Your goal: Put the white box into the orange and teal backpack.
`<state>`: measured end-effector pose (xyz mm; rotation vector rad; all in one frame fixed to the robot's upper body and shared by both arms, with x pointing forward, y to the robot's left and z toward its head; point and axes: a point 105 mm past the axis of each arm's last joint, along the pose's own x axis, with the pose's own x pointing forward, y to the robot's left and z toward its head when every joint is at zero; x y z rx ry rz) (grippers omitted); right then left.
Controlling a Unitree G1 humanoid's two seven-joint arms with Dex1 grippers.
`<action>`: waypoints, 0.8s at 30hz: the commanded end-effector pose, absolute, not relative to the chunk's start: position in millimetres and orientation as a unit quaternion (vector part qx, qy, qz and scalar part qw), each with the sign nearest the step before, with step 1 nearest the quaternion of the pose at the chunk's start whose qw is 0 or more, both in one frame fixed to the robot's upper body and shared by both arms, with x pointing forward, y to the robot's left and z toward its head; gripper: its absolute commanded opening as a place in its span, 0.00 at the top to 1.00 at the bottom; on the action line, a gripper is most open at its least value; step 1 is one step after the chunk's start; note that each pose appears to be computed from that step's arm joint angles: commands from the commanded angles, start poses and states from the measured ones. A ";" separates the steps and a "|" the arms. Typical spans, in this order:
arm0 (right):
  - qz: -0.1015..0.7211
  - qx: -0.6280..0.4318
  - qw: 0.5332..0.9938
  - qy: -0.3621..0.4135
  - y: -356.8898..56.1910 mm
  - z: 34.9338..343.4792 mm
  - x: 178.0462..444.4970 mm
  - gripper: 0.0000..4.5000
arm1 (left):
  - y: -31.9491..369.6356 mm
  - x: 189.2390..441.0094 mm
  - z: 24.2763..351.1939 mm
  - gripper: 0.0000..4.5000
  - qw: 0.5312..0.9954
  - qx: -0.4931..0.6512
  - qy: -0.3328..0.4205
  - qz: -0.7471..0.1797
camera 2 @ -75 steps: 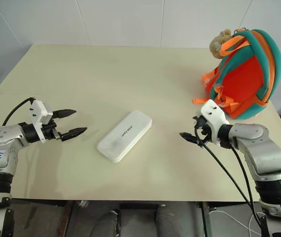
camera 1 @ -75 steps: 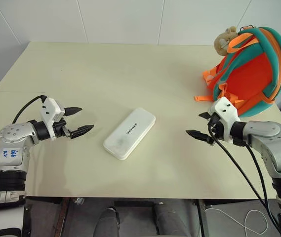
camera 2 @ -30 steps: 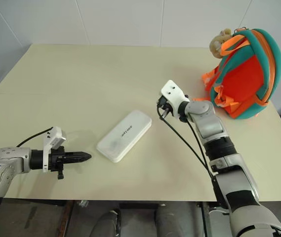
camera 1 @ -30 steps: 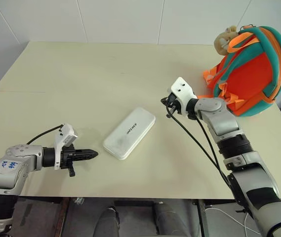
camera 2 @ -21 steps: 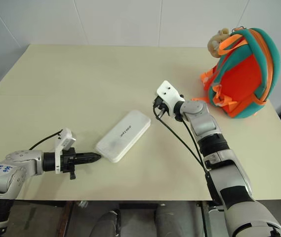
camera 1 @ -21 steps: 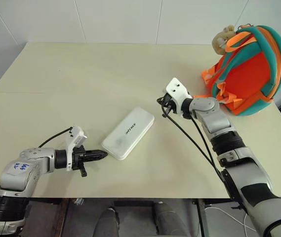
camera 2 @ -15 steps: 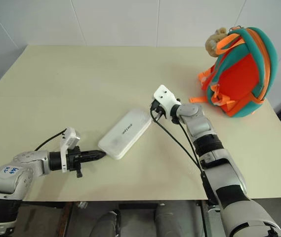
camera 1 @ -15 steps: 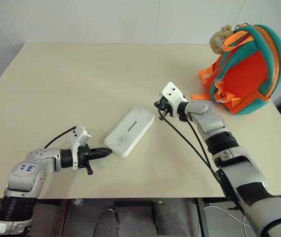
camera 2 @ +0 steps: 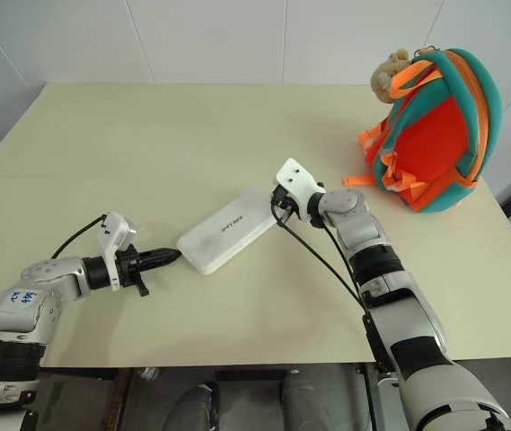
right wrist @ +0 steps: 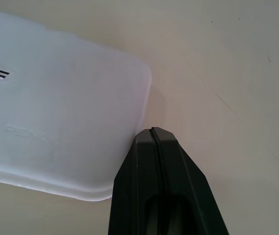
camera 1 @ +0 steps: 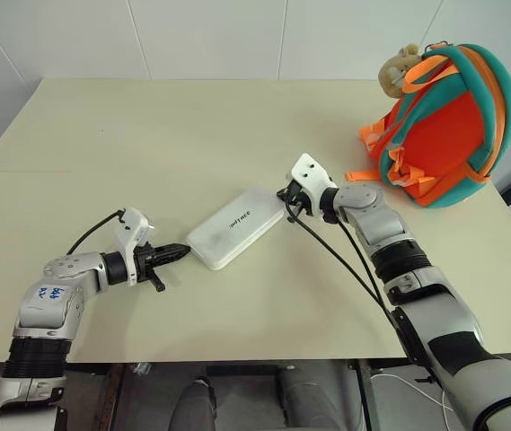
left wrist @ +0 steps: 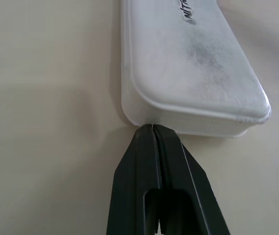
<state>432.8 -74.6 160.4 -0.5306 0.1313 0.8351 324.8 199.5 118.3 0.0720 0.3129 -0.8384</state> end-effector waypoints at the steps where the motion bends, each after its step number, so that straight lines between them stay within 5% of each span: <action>1: 0.431 -0.258 0.863 0.050 -67.3 167.5 422.3 1.00 | 196.4 330.7 129.7 0.99 0.903 0.049 0.123 -0.408; 24: 0.533 -0.242 0.800 0.133 -82.4 149.1 350.8 1.00 | 199.2 337.6 133.8 0.99 0.899 0.060 0.116 -0.418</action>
